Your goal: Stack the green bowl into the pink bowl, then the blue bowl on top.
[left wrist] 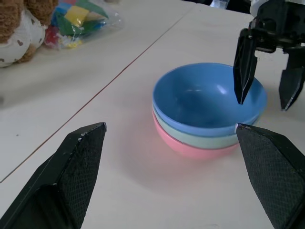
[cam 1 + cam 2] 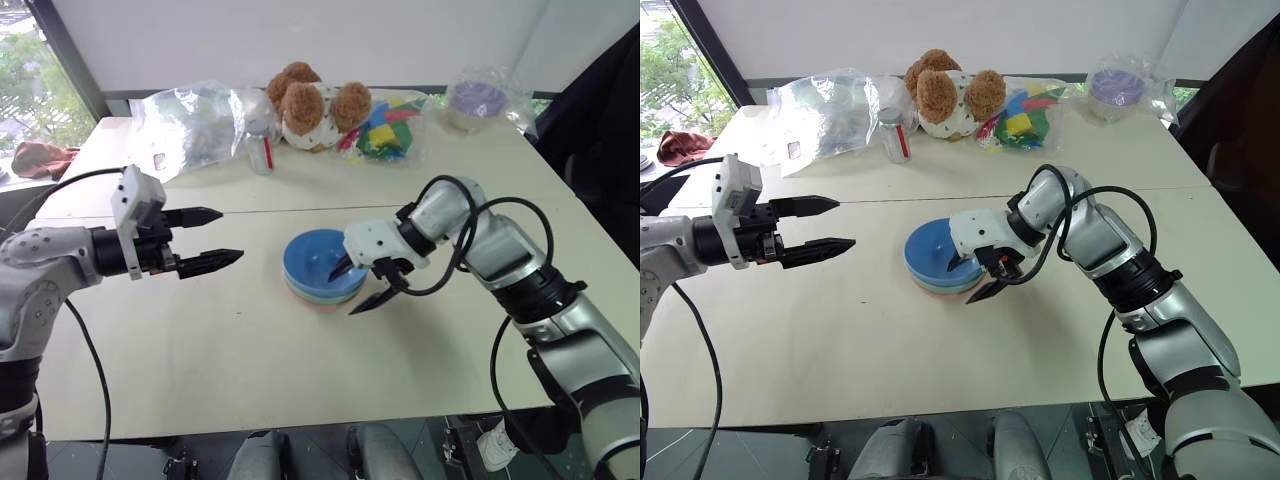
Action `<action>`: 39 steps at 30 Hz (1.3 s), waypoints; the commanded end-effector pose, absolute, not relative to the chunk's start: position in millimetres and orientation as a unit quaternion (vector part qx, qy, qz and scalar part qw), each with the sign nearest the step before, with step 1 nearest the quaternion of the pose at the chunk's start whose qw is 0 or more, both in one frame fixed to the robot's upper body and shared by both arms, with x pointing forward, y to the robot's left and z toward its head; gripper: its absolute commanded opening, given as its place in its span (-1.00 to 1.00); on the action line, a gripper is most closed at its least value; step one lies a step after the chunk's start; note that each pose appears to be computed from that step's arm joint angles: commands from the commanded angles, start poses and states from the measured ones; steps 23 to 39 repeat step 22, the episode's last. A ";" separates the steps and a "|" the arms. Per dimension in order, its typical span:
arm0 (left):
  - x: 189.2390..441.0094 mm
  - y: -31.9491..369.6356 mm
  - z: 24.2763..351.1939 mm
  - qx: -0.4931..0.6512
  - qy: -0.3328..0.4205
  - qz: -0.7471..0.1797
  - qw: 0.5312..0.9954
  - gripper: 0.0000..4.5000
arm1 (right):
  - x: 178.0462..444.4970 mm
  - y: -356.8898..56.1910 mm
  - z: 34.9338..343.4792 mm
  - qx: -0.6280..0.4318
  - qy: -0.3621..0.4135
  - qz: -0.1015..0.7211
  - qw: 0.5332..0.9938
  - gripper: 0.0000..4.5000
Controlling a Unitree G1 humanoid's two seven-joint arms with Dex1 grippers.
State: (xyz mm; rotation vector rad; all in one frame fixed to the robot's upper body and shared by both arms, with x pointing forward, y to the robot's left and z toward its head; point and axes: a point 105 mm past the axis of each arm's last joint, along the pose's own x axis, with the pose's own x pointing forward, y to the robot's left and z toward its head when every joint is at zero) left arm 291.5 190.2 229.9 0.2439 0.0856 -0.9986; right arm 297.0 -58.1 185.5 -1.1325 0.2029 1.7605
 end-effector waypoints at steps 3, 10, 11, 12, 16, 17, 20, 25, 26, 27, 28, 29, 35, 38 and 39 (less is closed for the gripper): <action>283.3 188.5 241.8 0.111 0.020 -0.482 0.869 1.00 | 292.4 -54.7 226.7 -0.462 0.031 0.716 0.522 0.98; 278.3 186.6 242.6 0.104 0.026 -0.492 0.864 1.00 | 296.5 -108.4 282.0 -0.369 0.014 0.629 0.684 0.98; 277.6 186.8 242.3 0.104 0.028 -0.492 0.864 1.00 | 295.3 -116.9 283.8 -0.355 0.020 0.617 0.702 0.98; 276.9 187.0 242.2 0.103 0.028 -0.492 0.864 1.00 | 293.8 -124.3 284.3 -0.343 0.027 0.606 0.717 0.98; 274.4 187.1 241.4 0.098 0.032 -0.493 0.864 1.00 | 285.8 -163.5 271.2 -0.300 0.079 0.546 0.778 0.98; 273.6 186.8 240.9 0.095 0.034 -0.494 0.864 1.00 | 284.3 -170.4 266.0 -0.296 0.092 0.532 0.788 0.98; 271.2 186.6 236.7 0.096 0.043 -0.496 0.862 1.00 | 278.6 -182.2 254.3 -0.282 0.113 0.506 0.807 0.98; 270.9 186.3 232.6 0.099 0.051 -0.497 0.860 1.00 | 277.0 -186.8 249.4 -0.272 0.120 0.493 0.818 0.98; 270.9 186.3 232.6 0.099 0.051 -0.497 0.860 1.00 | 277.0 -186.8 249.4 -0.272 0.120 0.493 0.818 0.98; 270.9 186.3 232.6 0.099 0.051 -0.497 0.860 1.00 | 277.0 -186.8 249.4 -0.272 0.120 0.493 0.818 0.98; 270.9 186.3 232.6 0.099 0.051 -0.497 0.860 1.00 | 277.0 -186.8 249.4 -0.272 0.120 0.493 0.818 0.98; 270.9 186.3 232.6 0.099 0.051 -0.497 0.860 1.00 | 277.0 -186.8 249.4 -0.272 0.120 0.493 0.818 0.98; 270.9 186.3 232.6 0.099 0.051 -0.497 0.860 1.00 | 277.0 -186.8 249.4 -0.272 0.120 0.493 0.818 0.98; 270.9 186.3 232.6 0.099 0.051 -0.497 0.860 1.00 | 277.0 -186.8 249.4 -0.272 0.120 0.493 0.818 0.98; 270.9 186.3 232.6 0.099 0.051 -0.497 0.860 1.00 | 277.0 -186.8 249.4 -0.272 0.120 0.493 0.818 0.98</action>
